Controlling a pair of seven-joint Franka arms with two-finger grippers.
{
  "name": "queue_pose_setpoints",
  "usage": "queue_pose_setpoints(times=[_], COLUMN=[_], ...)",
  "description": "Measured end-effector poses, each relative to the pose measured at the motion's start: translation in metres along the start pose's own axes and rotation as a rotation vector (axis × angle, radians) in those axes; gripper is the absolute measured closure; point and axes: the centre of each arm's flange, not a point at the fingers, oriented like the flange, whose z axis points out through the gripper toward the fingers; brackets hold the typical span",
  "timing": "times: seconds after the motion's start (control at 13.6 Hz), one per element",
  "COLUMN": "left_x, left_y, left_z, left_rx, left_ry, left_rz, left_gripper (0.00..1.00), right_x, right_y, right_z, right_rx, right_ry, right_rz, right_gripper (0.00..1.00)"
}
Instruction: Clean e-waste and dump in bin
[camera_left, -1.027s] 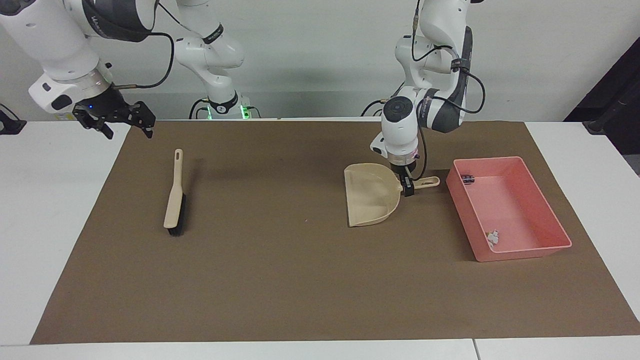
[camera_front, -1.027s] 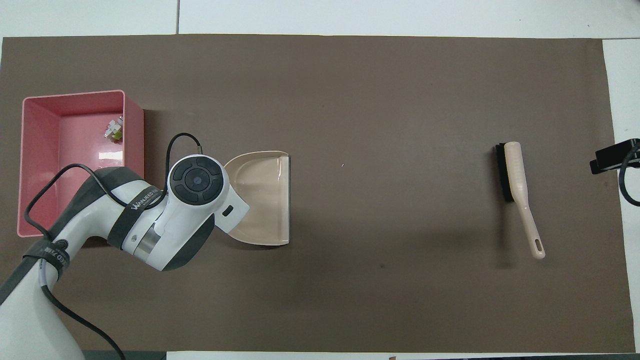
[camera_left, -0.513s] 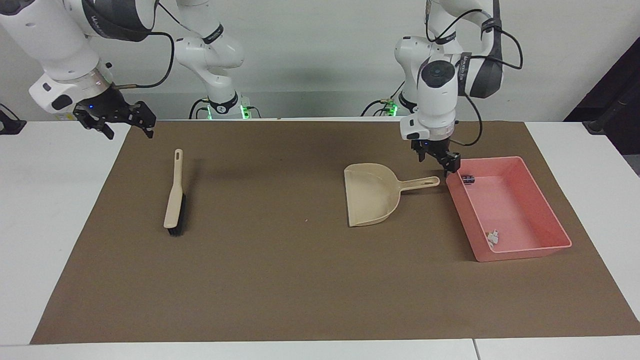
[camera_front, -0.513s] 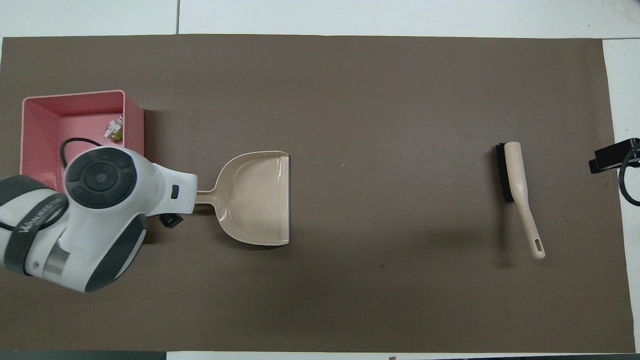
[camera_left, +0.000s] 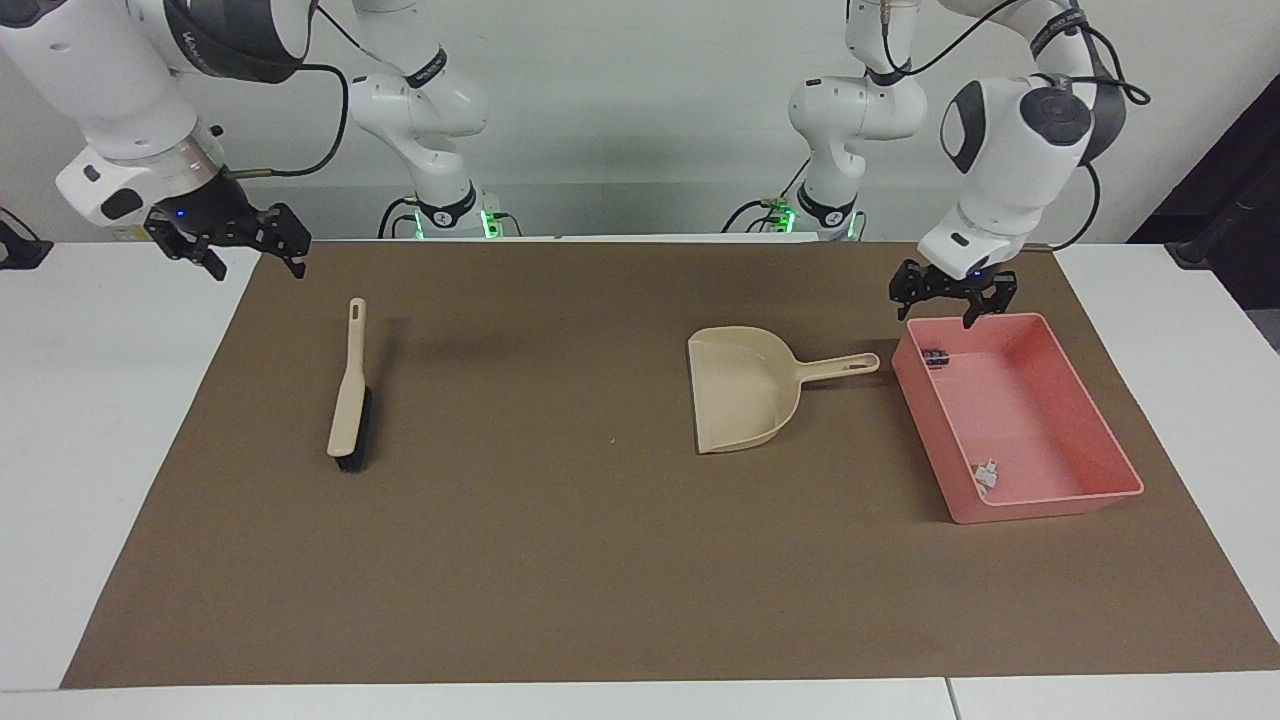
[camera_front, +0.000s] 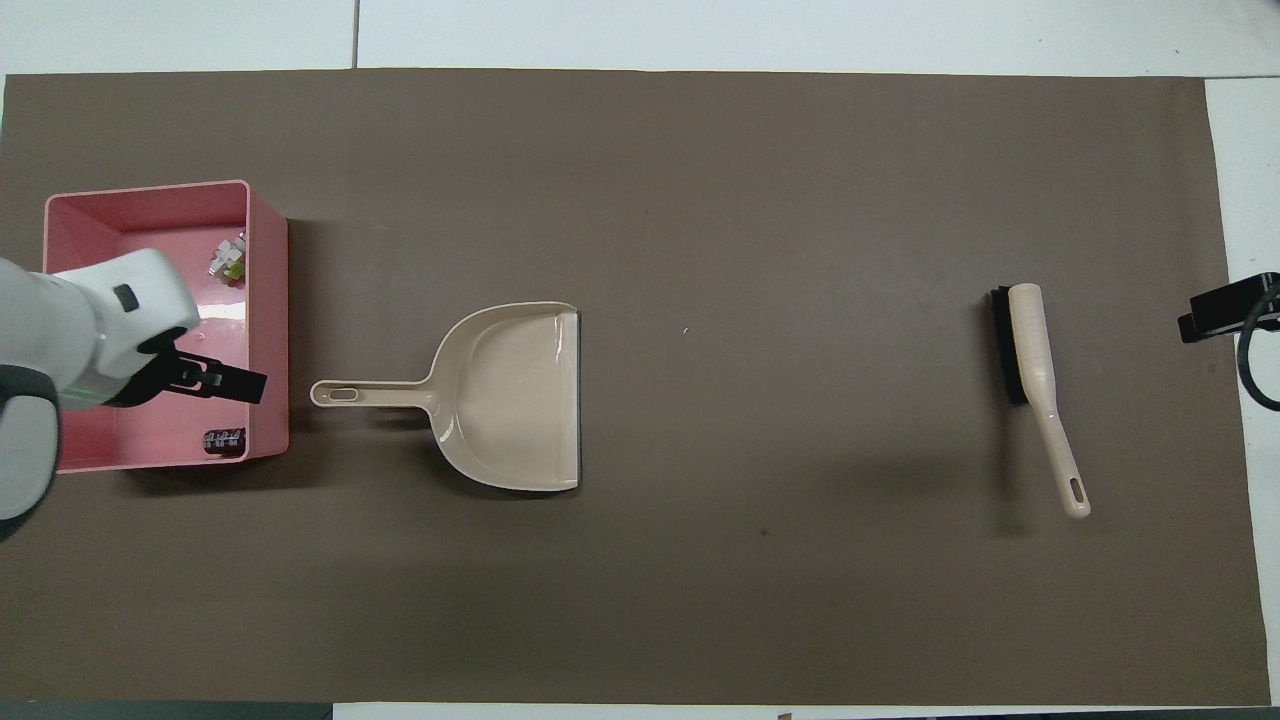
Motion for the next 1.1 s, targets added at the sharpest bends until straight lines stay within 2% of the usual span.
queue_pose_setpoints(times=[0.22,0.44,1.1], left_x=[0.022,0.028,0.022], left_y=[-0.019,-0.036,-0.053], left_z=[-0.058,-0.099,-0.097], left_rx=[-0.014,-0.014,-0.022], left_ry=[0.032,0.032,-0.003], left_rz=[-0.049,-0.083,-0.119], left_gripper=[0.02,0.02,0.02], right_x=[0.000,0.000,0.000], right_y=[0.000,0.000,0.001], right_z=[0.000,0.000,0.000], right_rx=[0.000,0.000,0.000], right_ry=[0.000,0.000,0.000], right_rz=[0.000,0.000,0.002], right_gripper=[0.01,0.01,0.01])
